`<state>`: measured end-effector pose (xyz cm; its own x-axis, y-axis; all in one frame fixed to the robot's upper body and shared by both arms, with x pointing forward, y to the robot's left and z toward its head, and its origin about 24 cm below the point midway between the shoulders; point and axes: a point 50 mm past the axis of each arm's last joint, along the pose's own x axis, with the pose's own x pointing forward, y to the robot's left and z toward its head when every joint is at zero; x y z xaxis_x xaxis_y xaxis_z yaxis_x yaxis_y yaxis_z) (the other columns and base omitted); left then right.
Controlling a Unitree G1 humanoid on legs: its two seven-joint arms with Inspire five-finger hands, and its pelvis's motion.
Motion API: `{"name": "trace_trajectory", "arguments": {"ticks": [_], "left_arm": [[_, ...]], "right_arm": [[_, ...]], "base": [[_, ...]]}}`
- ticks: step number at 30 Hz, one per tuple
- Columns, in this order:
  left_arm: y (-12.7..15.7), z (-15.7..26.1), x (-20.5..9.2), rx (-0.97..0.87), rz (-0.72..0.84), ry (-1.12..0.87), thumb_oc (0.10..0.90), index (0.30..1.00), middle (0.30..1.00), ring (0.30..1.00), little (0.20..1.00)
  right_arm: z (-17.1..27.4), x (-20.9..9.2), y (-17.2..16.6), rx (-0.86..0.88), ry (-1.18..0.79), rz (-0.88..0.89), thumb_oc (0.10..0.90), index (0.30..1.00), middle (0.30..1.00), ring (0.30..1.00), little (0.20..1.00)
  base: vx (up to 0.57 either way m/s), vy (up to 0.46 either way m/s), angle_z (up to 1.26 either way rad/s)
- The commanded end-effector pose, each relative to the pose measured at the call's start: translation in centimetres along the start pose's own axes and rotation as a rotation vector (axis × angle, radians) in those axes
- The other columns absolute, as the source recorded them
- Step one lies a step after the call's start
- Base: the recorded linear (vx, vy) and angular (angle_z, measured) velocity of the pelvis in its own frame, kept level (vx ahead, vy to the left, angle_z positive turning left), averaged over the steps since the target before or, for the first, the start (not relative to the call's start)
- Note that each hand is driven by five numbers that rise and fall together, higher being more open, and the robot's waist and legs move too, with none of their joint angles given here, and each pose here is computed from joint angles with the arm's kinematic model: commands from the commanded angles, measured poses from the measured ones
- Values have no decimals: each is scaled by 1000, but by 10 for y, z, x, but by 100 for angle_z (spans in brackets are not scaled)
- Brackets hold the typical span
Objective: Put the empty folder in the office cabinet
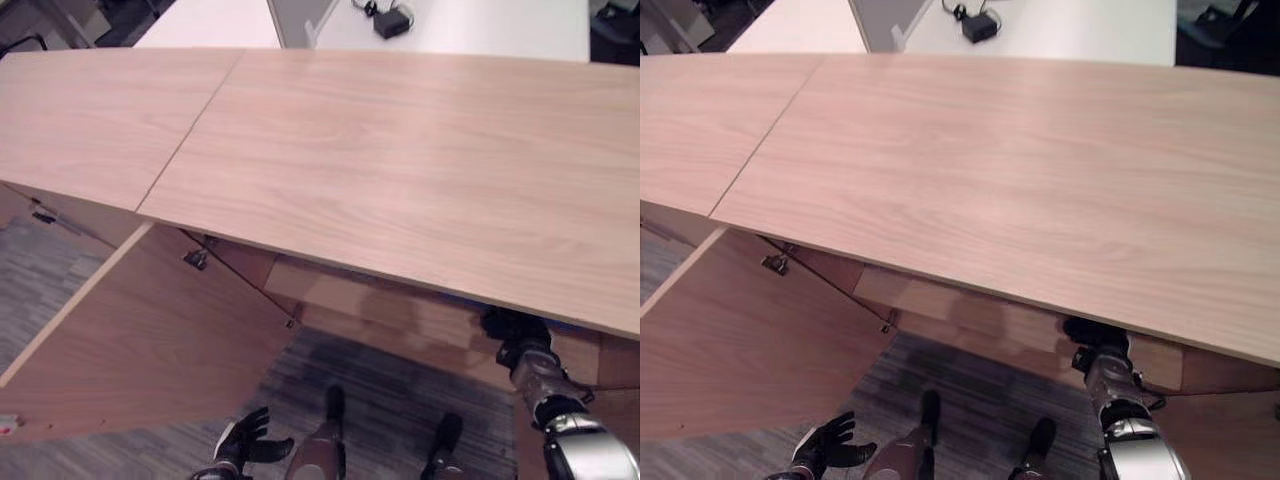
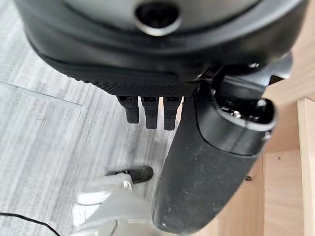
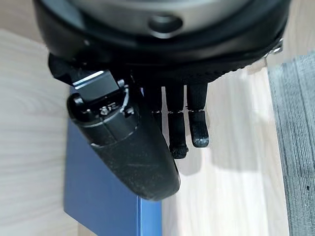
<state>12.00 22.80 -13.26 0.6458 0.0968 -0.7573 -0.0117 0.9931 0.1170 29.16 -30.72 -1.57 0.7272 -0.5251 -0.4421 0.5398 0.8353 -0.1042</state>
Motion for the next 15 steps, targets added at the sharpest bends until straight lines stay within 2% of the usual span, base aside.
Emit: {"name": "trace_trajectory", "arguments": {"ticks": [1, 15], "left_arm": [[24, 32, 5, 57, 41, -122, 800, 900, 900, 900, 900], [7, 56, 4, 101, -66, -233, 800, 900, 900, 900, 900]], "right_arm": [[59, 6, 1, 5, -194, -12, 400, 300, 300, 300, 300], [126, 10, -33, 13, -298, -145, 400, 300, 300, 300, 300]], "base": [[0, 0, 0], [17, -2, -1]]}}
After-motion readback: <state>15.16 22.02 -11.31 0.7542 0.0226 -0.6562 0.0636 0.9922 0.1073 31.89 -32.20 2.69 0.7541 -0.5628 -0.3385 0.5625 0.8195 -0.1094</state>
